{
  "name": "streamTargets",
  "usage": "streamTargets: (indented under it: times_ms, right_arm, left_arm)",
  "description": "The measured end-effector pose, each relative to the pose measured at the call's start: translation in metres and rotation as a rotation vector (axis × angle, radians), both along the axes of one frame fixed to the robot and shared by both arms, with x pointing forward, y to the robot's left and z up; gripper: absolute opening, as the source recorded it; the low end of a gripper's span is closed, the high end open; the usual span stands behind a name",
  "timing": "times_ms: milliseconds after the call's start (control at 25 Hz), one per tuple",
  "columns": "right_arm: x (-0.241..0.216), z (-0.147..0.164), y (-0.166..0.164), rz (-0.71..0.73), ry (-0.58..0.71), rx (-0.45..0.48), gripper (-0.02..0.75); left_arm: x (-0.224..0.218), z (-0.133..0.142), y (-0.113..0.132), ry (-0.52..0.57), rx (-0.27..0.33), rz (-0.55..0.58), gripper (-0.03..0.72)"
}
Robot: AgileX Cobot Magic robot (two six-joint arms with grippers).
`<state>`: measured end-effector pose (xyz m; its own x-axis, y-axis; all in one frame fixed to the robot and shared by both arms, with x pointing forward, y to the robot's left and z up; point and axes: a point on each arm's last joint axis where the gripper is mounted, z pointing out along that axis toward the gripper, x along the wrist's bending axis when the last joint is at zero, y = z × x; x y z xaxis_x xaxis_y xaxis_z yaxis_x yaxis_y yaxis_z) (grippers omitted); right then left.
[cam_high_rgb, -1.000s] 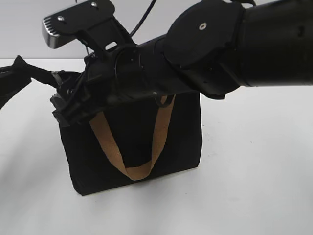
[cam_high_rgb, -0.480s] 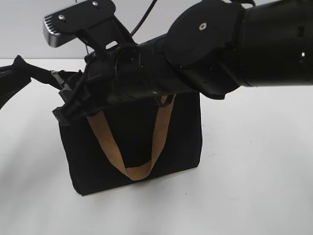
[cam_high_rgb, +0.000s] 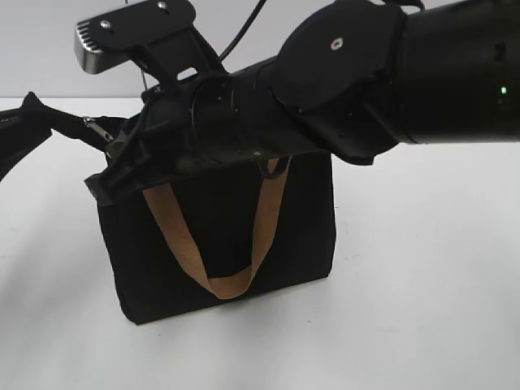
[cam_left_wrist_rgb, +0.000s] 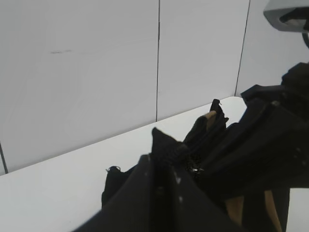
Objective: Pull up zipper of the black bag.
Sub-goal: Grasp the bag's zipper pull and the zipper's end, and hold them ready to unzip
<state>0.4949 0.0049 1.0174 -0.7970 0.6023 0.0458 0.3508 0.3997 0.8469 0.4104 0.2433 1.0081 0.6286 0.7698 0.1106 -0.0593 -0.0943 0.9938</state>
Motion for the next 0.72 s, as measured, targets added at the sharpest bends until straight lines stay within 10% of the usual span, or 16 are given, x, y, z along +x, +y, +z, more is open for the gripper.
streamTargets:
  times_ms: [720]
  right_arm:
    - [0.013,0.017,-0.026,-0.018,0.075,0.048,-0.001]
  left_arm:
    - [-0.001,0.003,-0.001,-0.021,-0.020,-0.015,0.027]
